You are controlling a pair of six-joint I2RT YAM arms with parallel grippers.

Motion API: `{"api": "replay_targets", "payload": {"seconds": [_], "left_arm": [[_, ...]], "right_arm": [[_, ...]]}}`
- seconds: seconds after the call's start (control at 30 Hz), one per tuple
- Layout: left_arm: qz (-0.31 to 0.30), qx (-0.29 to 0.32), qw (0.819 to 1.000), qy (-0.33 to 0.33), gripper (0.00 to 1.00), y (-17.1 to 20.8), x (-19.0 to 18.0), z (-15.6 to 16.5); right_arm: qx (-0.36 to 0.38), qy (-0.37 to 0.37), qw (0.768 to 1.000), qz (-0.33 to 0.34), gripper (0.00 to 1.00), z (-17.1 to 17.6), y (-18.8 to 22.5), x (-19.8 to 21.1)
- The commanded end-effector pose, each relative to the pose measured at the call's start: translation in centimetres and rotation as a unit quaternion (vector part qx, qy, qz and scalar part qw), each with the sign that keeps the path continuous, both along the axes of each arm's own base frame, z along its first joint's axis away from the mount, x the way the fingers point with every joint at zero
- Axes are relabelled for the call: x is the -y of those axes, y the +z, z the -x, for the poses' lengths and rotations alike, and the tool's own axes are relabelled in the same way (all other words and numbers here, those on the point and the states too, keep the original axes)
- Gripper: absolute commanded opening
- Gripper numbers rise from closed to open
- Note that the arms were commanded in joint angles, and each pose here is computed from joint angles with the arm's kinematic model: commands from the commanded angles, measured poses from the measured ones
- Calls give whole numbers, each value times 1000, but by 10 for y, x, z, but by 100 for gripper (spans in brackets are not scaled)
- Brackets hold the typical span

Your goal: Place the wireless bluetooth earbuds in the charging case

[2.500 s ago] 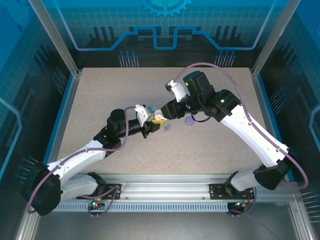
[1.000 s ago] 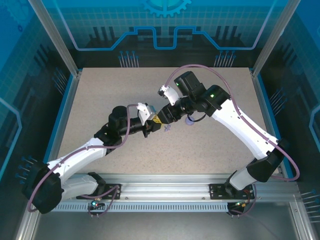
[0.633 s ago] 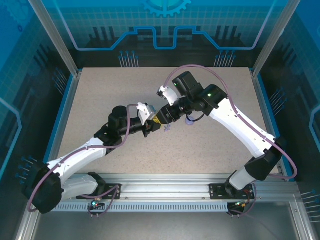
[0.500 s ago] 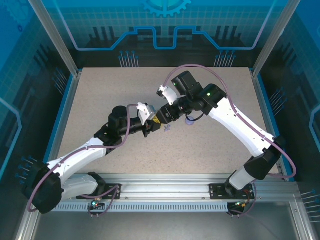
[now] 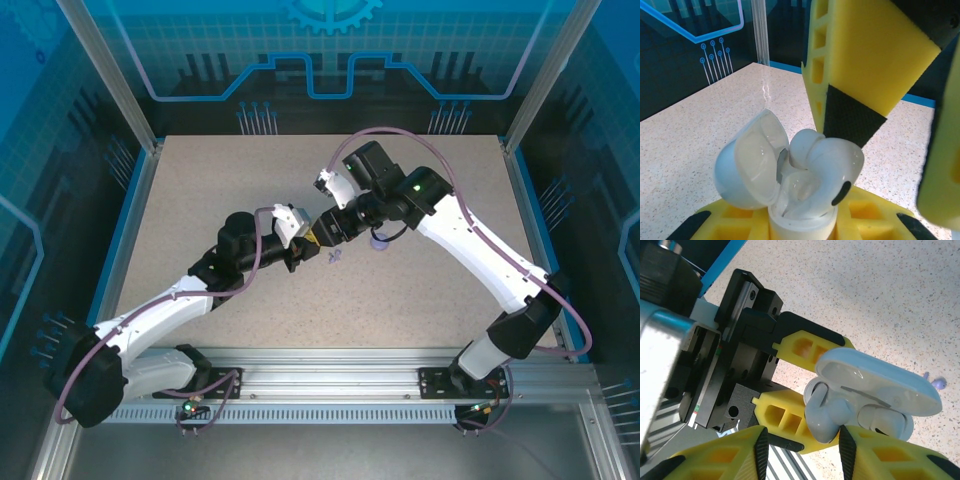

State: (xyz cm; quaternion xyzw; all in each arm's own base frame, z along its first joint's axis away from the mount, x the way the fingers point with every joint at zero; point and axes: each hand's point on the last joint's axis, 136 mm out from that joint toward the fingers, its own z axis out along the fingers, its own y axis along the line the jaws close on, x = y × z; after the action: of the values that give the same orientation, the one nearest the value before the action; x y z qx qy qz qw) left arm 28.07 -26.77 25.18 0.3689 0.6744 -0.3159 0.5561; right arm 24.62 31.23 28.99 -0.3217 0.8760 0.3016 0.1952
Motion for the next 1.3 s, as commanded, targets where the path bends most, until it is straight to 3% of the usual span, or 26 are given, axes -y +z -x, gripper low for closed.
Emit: {"api": "replay_targets", "payload": {"seconds": [0.0,0.4,0.73,0.97,1.27], "left_arm": [[11,30,999,1,9,21,3,-3],[12,29,1000,-3,9,20,4,-1],[15,16,998,-56,8,17,11,17],[43,30,986,-159,8,37,22,52],[57,44,969,-235,8,55,31,78]], "right_arm": [[-18,4,1000,1,44,4,-1,-8],[-9,-6,1000,-5,47,3,6,-6],[87,-111,990,-29,53,-22,38,48],[40,-168,984,-30,51,-39,7,96],[-15,-134,990,-34,49,-40,-32,85]]}}
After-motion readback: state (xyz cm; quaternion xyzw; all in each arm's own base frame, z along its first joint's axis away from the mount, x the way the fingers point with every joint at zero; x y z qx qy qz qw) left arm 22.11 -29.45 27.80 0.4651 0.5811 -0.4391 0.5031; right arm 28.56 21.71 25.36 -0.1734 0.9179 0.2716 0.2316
